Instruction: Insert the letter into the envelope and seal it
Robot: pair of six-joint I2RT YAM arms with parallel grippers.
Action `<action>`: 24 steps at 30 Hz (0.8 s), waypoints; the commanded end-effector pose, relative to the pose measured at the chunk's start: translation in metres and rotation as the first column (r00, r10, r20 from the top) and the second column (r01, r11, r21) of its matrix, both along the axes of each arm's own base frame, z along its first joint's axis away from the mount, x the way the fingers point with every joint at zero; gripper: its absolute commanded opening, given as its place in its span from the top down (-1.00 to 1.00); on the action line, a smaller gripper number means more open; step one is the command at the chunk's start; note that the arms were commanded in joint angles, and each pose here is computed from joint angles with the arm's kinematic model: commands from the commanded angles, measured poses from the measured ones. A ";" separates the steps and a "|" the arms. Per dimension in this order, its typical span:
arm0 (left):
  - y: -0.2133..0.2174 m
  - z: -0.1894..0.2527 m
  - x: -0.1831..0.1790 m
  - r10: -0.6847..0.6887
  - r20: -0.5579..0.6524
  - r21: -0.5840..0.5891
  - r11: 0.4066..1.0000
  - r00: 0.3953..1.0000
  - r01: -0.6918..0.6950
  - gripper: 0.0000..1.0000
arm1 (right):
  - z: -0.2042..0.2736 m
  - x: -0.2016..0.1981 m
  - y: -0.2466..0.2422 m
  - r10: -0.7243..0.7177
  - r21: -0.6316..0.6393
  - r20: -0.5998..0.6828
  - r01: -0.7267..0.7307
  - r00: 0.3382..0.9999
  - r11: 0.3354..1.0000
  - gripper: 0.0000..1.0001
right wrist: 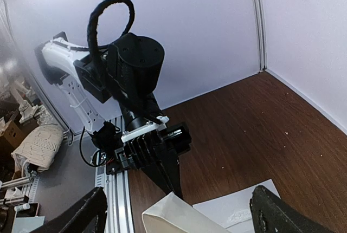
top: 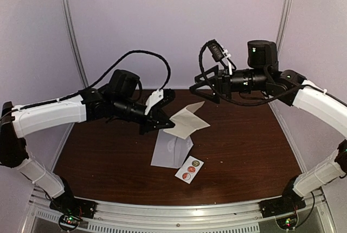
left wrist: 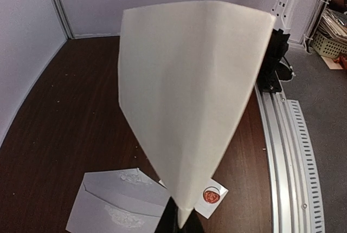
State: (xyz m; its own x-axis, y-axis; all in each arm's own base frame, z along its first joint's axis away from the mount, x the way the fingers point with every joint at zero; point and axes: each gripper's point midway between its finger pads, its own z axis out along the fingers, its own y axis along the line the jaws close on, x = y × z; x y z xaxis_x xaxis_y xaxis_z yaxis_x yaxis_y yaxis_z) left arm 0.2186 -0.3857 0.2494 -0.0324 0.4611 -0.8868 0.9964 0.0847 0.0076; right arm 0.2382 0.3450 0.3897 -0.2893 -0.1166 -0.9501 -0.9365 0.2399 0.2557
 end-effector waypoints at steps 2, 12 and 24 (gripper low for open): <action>-0.005 0.017 -0.018 -0.105 -0.070 -0.054 0.993 0.992 0.101 1.00 | -0.032 -0.019 0.014 0.131 -0.149 -0.035 -0.135 0.991 0.980 -0.85; -0.002 0.021 -0.013 -0.115 -0.104 -0.077 0.991 0.988 0.107 1.00 | -0.062 -0.041 0.022 0.202 -0.229 -0.135 -0.229 0.970 0.946 -0.68; -0.003 0.016 -0.010 -0.115 -0.139 -0.075 0.992 0.984 0.106 1.00 | -0.073 -0.027 0.019 0.099 -0.294 -0.098 -0.124 0.990 0.948 -0.24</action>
State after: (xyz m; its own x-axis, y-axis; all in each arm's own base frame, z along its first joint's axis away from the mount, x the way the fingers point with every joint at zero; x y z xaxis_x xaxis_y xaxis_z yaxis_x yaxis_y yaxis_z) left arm 0.2058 -0.3839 0.2511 -0.1187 0.4408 -0.8897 0.9905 -0.0101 -0.1372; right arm 0.2055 0.3678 0.3112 -0.3534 -0.4305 -0.8305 -0.9355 0.1637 0.3132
